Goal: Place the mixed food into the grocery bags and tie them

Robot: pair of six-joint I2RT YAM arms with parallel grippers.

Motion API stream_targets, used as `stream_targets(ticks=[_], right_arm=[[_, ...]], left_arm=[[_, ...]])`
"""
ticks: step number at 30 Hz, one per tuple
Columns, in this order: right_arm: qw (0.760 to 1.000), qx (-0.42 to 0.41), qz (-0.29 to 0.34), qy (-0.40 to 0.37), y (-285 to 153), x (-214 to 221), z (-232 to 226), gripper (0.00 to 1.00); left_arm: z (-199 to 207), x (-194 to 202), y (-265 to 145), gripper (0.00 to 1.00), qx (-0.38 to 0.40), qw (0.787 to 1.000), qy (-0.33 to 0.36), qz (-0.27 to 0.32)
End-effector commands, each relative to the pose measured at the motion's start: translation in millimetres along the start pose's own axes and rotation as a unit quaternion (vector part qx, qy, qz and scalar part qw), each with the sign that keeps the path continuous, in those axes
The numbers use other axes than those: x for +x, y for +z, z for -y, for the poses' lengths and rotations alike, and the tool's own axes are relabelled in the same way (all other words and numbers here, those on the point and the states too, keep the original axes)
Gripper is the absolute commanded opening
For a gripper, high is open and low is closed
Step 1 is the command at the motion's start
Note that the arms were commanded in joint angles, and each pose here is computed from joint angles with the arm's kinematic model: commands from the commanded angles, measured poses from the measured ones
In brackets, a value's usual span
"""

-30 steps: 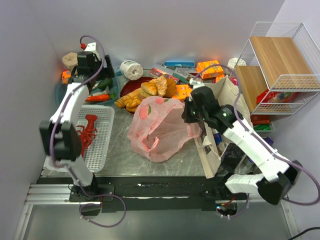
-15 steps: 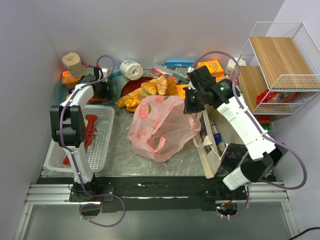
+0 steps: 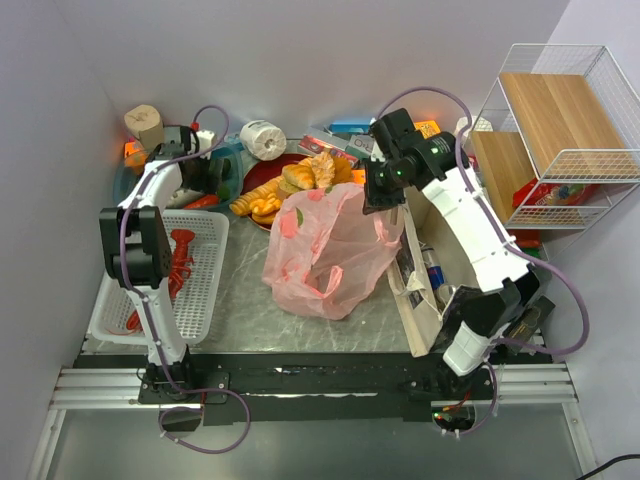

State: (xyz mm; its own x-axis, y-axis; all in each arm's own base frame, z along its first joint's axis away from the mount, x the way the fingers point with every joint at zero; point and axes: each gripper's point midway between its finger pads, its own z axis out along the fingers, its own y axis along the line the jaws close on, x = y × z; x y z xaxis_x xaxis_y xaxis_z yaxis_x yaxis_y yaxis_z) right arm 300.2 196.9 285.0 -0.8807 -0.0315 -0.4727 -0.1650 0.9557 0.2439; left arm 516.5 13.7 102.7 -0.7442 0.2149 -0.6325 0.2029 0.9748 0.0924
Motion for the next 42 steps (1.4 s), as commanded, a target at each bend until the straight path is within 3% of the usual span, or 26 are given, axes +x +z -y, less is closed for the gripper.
stream_targets(ticks=[1,8,16,19,26,30,33,39,40,42], right_arm=[[0.999,0.008,-0.038,-0.007,-8,9,5,0.0],[0.998,0.021,-0.052,-0.005,-10,11,10,0.0],[0.998,0.028,-0.058,0.001,-10,9,11,0.0],[0.998,0.031,-0.057,0.001,-11,8,12,0.0],[0.998,0.027,-0.05,-0.006,-13,3,11,0.0],[0.998,0.024,-0.053,-0.009,-11,2,11,0.0],[0.998,0.019,-0.053,-0.01,-9,2,9,0.0],[0.998,0.014,-0.058,-0.006,-8,6,8,0.0],[0.998,0.016,-0.058,-0.005,-8,6,8,0.0],[0.998,0.021,-0.057,-0.002,-9,7,11,0.0]], left_arm=[[-16,-1,7,0.89,-0.028,0.999,0.031,-0.015],[-51,-9,19,0.85,-0.053,0.999,-0.006,0.0],[-45,22,52,0.75,-0.016,0.998,-0.036,-0.05],[-44,31,61,0.68,-0.014,0.997,-0.042,-0.062],[-42,-5,41,0.17,-0.005,0.998,-0.06,-0.012],[-39,-32,16,0.1,0.004,0.997,-0.067,0.032],[-38,-33,12,0.1,0.005,0.997,-0.069,0.039],[-40,-6,37,0.53,0.033,0.994,-0.102,-0.022],[-43,-4,39,0.64,0.028,0.994,-0.101,-0.026],[-43,2,42,0.71,0.029,0.994,-0.101,-0.03]])
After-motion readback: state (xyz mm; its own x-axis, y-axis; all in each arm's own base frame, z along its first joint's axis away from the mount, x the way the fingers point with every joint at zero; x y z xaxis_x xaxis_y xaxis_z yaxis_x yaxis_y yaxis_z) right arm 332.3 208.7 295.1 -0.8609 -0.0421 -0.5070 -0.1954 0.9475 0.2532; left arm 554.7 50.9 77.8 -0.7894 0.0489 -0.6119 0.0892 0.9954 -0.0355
